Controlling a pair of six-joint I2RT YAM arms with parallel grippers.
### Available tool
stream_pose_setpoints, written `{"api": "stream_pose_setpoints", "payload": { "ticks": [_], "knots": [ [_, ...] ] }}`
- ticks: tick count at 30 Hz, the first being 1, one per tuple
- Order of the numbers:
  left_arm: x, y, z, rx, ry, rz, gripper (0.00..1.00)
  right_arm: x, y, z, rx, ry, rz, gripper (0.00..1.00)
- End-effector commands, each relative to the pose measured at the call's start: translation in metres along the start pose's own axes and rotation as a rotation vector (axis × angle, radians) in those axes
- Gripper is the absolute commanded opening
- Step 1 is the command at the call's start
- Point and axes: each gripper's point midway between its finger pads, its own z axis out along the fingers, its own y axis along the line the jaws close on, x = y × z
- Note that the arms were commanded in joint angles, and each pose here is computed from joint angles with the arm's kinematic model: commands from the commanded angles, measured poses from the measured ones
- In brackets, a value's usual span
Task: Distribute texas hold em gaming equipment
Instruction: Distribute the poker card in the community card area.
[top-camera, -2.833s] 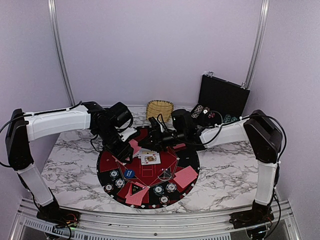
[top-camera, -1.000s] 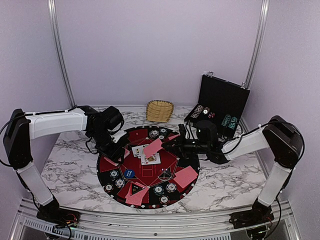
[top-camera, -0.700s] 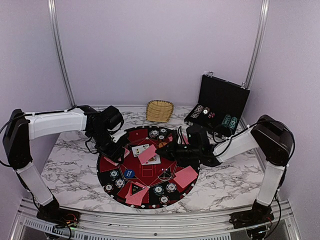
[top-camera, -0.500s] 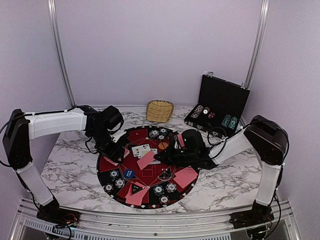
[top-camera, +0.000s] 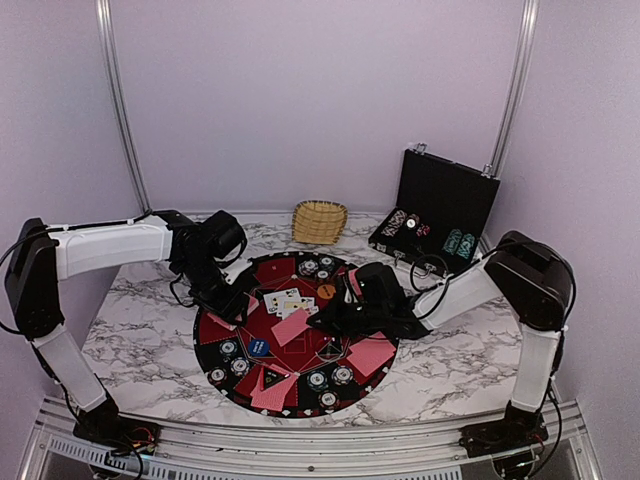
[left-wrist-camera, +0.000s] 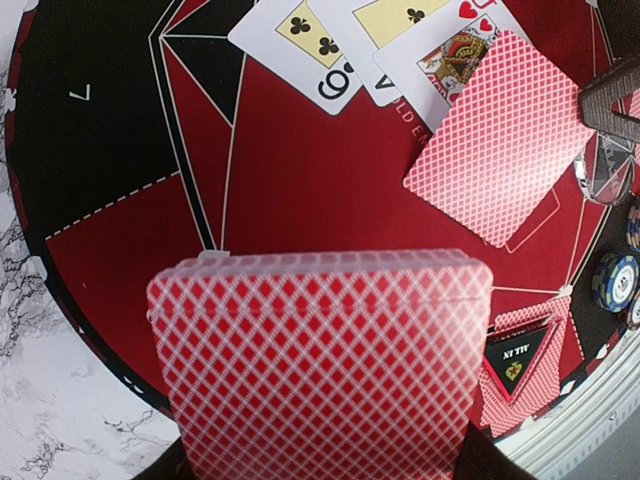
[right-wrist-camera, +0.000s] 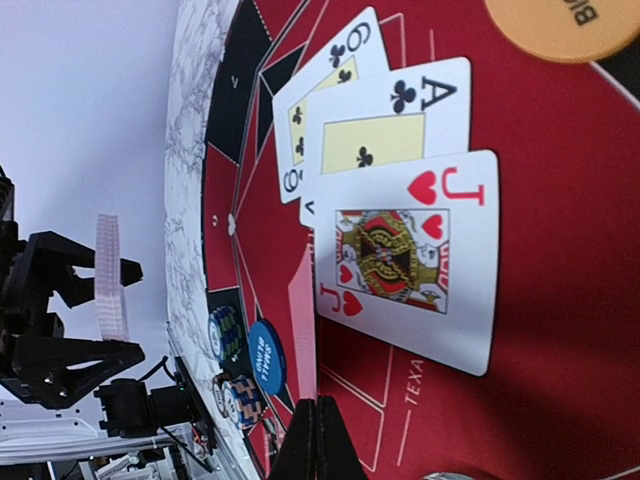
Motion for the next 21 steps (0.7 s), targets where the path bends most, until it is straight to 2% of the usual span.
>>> {"api": "stream_pose_setpoints", "payload": {
  "ticks": [1,4,10,21],
  "knots": [
    [-0.005,-0.002,-0.01,0.015,-0.047,0.005,0.37,-0.003,0.005,-0.001,0.041,-0.029,-0.048,0.04],
    [-0.006,-0.003,-0.01,0.02,-0.049,0.006,0.37,-0.004,0.005,-0.004,0.056,-0.039,-0.058,0.1],
    [-0.006,-0.003,-0.01,0.022,-0.049,0.005,0.37,-0.008,0.003,-0.011,0.092,-0.059,-0.079,0.13],
    [-0.005,-0.011,-0.011,0.047,-0.045,0.019,0.37,-0.014,0.019,-0.027,0.072,-0.086,-0.118,0.29]
  ]
}}
